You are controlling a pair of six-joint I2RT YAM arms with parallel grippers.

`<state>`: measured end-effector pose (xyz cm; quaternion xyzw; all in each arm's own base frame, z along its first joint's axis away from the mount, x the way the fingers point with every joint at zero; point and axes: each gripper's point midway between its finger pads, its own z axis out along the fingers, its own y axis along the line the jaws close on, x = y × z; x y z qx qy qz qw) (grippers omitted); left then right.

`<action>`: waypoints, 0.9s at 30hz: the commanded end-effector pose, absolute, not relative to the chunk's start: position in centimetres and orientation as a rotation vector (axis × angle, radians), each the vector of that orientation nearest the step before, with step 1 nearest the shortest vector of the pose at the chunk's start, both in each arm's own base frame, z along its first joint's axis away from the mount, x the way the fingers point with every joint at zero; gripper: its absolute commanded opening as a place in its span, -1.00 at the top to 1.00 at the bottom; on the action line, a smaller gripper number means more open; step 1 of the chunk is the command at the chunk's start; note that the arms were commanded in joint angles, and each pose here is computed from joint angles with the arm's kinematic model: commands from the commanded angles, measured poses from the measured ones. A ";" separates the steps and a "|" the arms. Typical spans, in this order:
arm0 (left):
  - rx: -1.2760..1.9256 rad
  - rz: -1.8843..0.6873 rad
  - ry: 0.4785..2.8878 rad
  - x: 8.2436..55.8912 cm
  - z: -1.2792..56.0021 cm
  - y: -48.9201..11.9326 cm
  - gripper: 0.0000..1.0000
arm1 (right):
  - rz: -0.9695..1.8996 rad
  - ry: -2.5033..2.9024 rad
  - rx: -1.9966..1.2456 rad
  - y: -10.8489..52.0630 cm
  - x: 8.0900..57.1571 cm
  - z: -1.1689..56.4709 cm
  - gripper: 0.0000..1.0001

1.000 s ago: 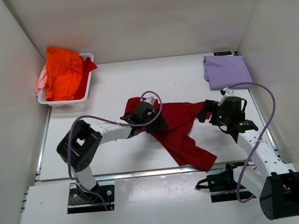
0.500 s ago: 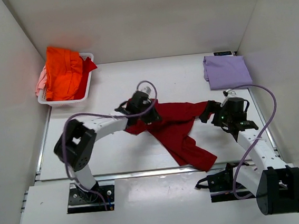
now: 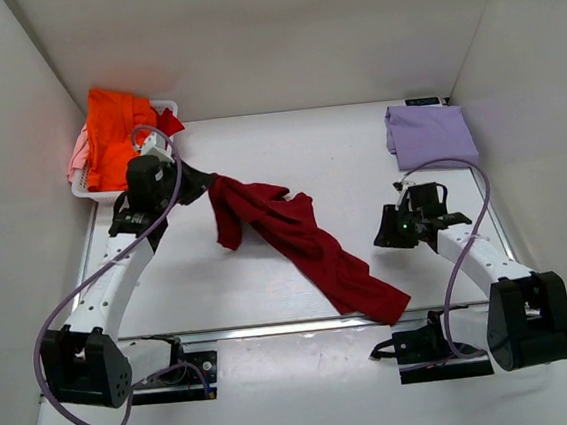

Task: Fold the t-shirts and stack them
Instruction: Flatten out the tshirt

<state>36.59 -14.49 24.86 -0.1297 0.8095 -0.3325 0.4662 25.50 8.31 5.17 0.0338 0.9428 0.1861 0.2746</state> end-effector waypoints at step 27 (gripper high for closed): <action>-0.484 -0.225 1.799 34.2 29.8 -1.5 1.00 | 0.622 2.750 -0.441 15.0 18.1 3.4 -0.21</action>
